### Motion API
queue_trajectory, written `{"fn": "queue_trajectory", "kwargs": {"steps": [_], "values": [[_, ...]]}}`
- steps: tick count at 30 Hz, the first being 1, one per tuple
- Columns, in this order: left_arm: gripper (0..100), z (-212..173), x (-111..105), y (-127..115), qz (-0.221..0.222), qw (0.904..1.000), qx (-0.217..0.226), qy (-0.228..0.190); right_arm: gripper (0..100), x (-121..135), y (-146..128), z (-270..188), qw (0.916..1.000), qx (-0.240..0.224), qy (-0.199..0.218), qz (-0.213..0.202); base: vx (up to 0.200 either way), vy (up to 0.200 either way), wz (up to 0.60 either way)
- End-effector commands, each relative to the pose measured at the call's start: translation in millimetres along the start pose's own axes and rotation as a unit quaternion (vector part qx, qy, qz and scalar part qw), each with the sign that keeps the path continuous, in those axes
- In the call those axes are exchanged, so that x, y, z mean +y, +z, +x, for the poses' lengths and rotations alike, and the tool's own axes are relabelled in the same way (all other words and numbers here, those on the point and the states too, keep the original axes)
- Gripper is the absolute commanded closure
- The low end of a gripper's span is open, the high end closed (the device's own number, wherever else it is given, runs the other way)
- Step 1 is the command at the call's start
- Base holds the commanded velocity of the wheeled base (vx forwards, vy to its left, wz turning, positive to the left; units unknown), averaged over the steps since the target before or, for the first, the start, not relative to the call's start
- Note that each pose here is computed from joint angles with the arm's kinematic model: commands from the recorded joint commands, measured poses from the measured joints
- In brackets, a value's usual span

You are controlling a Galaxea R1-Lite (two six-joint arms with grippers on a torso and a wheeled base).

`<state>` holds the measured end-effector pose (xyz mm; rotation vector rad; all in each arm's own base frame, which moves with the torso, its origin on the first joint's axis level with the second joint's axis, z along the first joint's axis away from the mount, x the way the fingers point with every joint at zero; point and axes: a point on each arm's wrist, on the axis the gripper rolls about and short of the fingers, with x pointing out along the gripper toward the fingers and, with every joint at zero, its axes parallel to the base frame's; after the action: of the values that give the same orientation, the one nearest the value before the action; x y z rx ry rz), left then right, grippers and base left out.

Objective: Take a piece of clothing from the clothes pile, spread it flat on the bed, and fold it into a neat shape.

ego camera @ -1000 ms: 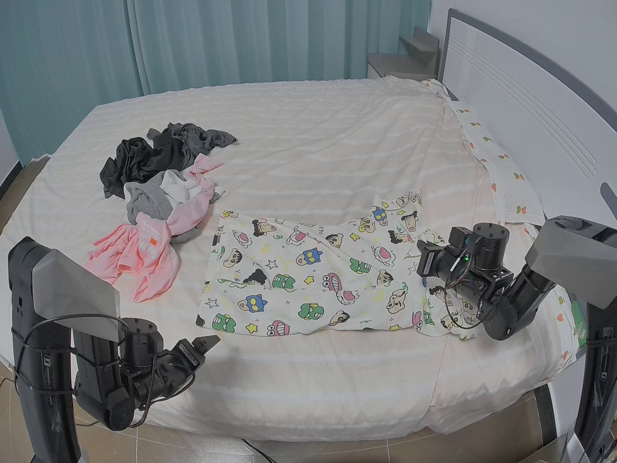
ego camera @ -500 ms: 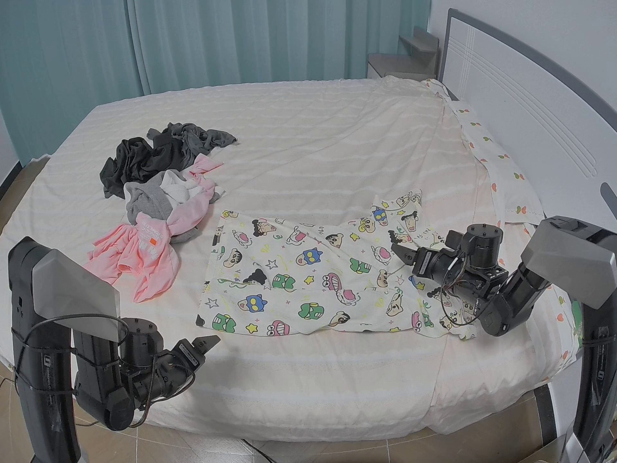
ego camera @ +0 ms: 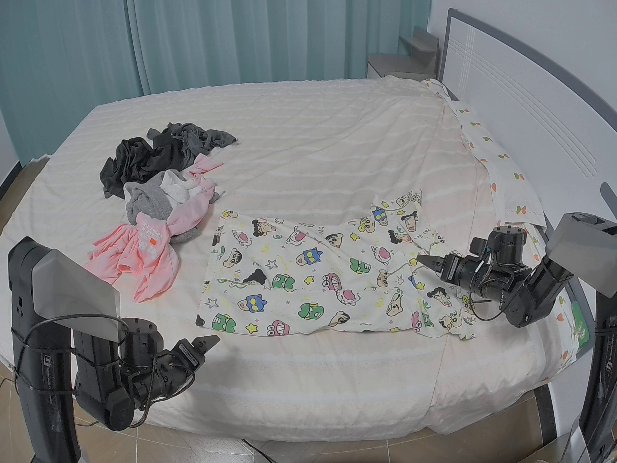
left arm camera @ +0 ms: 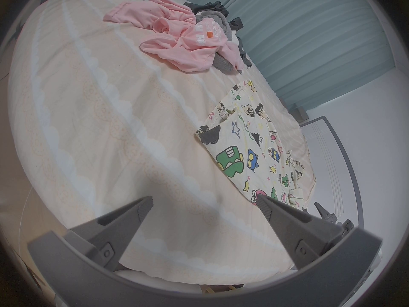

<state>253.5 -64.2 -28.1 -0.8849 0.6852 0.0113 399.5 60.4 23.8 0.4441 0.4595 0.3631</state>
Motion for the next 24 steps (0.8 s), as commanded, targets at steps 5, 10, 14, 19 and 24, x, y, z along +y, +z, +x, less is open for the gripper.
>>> {"fn": "queue_trajectory", "kwargs": {"steps": [5, 10, 14, 19, 24], "values": [[0, 0.0, -1.0, 0.7, 0.0, 1.0, -0.005, -0.006, 0, -10.1, 7.6, 18.5, 0.9999, 0.013, 0.009, 0.006, 0.0, 0.0, 0.0], [0, 0.0, -1.0, 0.7, 0.0, 1.0, -0.005, -0.006, 0, -13.2, 18.6, 27.8, 0.9999, 0.008, 0.013, 0.002, 0.0, 0.0, 0.0], [0, 0.0, -1.0, 0.7, 0.0, 1.0, -0.005, -0.006, 0, -18.9, 16.9, 35.3, 0.9996, 0.025, 0.01, 0.005, 0.0, 0.0, 0.0], [0, -0.3, -0.8, 0.5, 0.0, 1.0, -0.004, -0.005, 0, -24.3, 13.2, 42.9, 0.9996, 0.028, 0.008, 0.003, 0.0, 0.0, 0.0], [0, -0.6, -0.6, 0.4, 0.0, 1.0, -0.004, -0.005, 0, -24.7, 11.5, 48.1, 0.9995, 0.029, 0.01, 0.003, 0.0, 0.0, 0.0]]}}
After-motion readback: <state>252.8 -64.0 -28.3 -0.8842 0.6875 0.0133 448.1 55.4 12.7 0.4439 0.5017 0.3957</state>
